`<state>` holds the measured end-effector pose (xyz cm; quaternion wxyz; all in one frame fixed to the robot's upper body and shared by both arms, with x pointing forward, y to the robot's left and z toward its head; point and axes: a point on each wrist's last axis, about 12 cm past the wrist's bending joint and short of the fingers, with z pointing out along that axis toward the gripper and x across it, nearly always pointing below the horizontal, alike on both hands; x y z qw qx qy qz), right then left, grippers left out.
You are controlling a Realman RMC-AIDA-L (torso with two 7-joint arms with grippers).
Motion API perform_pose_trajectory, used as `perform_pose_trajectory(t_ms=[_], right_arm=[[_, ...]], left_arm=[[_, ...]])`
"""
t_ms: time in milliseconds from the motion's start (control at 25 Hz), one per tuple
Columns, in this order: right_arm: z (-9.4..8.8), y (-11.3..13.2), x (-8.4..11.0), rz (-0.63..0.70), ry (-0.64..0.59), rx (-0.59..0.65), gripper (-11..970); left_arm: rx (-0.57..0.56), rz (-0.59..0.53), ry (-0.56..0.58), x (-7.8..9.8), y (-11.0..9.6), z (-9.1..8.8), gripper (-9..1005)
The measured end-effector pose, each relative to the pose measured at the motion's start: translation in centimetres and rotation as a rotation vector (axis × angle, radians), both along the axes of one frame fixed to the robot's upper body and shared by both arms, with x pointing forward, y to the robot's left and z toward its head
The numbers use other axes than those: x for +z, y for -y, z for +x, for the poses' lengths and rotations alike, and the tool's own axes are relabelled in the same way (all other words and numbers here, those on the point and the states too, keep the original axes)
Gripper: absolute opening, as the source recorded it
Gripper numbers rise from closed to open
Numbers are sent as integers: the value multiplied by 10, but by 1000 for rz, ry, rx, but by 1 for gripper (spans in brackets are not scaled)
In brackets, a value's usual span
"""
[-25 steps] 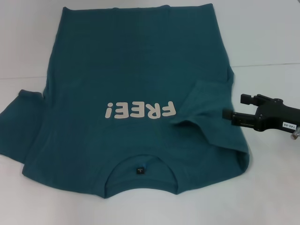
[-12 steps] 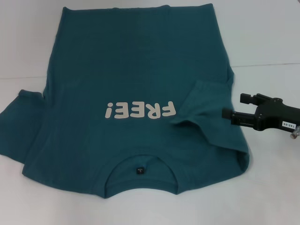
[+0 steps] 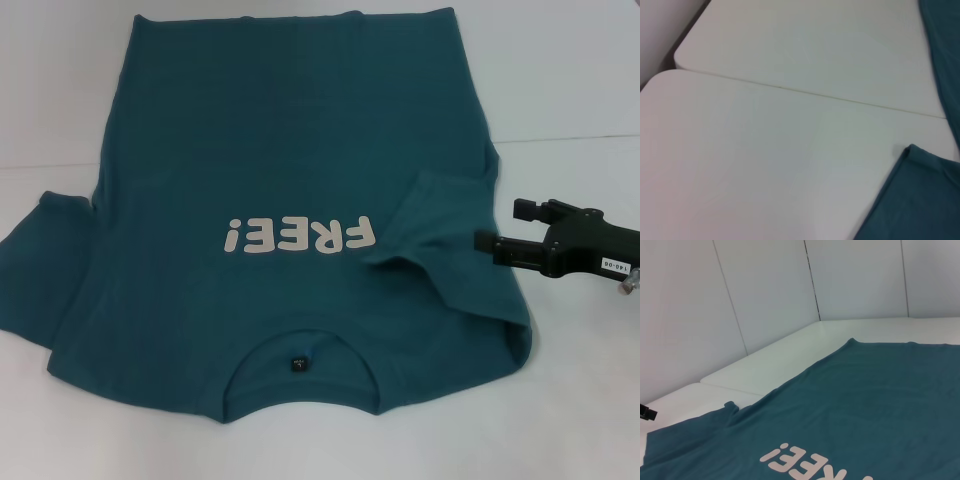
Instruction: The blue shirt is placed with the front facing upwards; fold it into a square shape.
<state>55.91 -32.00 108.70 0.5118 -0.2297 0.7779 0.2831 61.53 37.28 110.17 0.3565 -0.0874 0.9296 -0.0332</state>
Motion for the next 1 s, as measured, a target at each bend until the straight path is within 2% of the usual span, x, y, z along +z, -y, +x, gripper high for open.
perform_pose_trajectory(t_ms=[200, 400, 640, 760, 1000], right_arm=[[0, 0, -2, 2, -6, -4, 947], [0, 0, -2, 2, -7, -6, 948], [-1, 0, -2, 3, -8, -5, 948], [-1, 0, -2, 3, -8, -5, 948], [-1, 0, -3, 5, -10, -5, 947]], left_arm=[[17, -13, 1, 1, 0, 1, 226], [5, -8, -4, 1, 3, 1, 459], [-6, -1, -12, -2, 4, 0, 668], [-3, -1, -16, -3, 3, -1, 742], [10, -13, -21, -6, 1, -4, 742]])
